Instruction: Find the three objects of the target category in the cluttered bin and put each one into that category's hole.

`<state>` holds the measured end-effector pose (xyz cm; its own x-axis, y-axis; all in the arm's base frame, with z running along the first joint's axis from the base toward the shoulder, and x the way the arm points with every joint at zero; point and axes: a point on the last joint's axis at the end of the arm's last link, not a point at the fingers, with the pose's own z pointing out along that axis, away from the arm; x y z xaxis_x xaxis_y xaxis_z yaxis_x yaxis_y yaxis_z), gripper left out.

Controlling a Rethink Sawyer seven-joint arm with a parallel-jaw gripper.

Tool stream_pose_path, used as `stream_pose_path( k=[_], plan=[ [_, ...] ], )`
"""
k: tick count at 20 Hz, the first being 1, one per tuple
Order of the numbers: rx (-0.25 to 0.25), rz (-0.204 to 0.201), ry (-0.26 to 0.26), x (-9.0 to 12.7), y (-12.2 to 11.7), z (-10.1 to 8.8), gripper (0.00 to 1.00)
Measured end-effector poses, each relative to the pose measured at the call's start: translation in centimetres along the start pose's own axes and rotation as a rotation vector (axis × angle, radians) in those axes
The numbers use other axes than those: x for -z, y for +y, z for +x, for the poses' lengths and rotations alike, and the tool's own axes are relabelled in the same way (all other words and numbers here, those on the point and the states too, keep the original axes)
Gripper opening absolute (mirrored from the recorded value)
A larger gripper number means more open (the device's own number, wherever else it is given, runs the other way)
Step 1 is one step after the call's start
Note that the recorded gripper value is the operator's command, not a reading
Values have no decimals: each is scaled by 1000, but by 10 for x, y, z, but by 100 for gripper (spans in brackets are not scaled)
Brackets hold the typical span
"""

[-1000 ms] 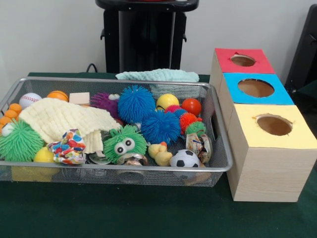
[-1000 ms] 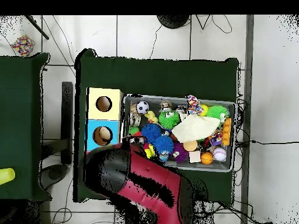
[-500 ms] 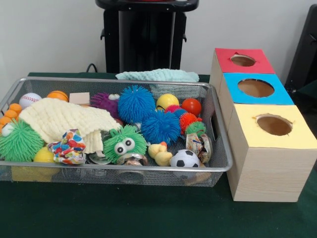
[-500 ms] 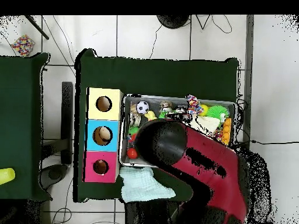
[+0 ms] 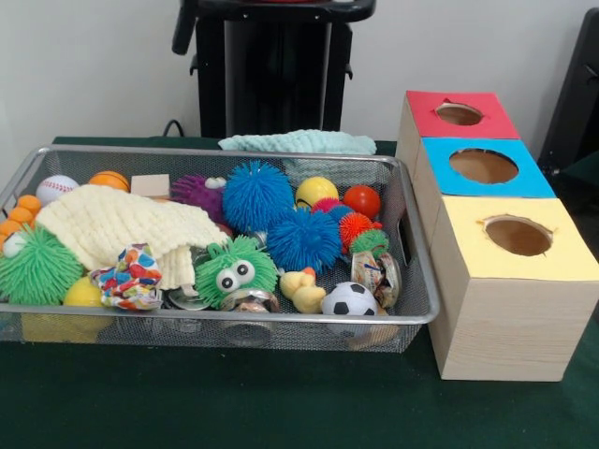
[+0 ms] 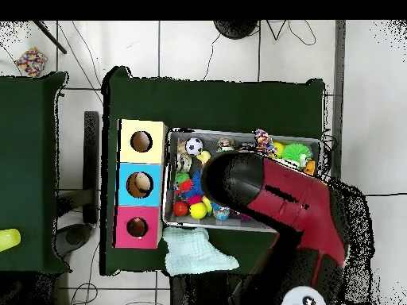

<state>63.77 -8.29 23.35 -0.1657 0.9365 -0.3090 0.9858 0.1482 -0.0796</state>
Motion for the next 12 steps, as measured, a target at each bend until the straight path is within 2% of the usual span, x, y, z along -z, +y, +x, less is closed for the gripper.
stream_pose_path(
  k=[3,6,9,12],
  plan=[
    [57,11,15,-20,7,20,0],
    [80,12,23,-30,10,29,0],
    [103,-11,39,-48,18,44,0],
    [116,-38,34,-61,24,52,0]
  ],
)
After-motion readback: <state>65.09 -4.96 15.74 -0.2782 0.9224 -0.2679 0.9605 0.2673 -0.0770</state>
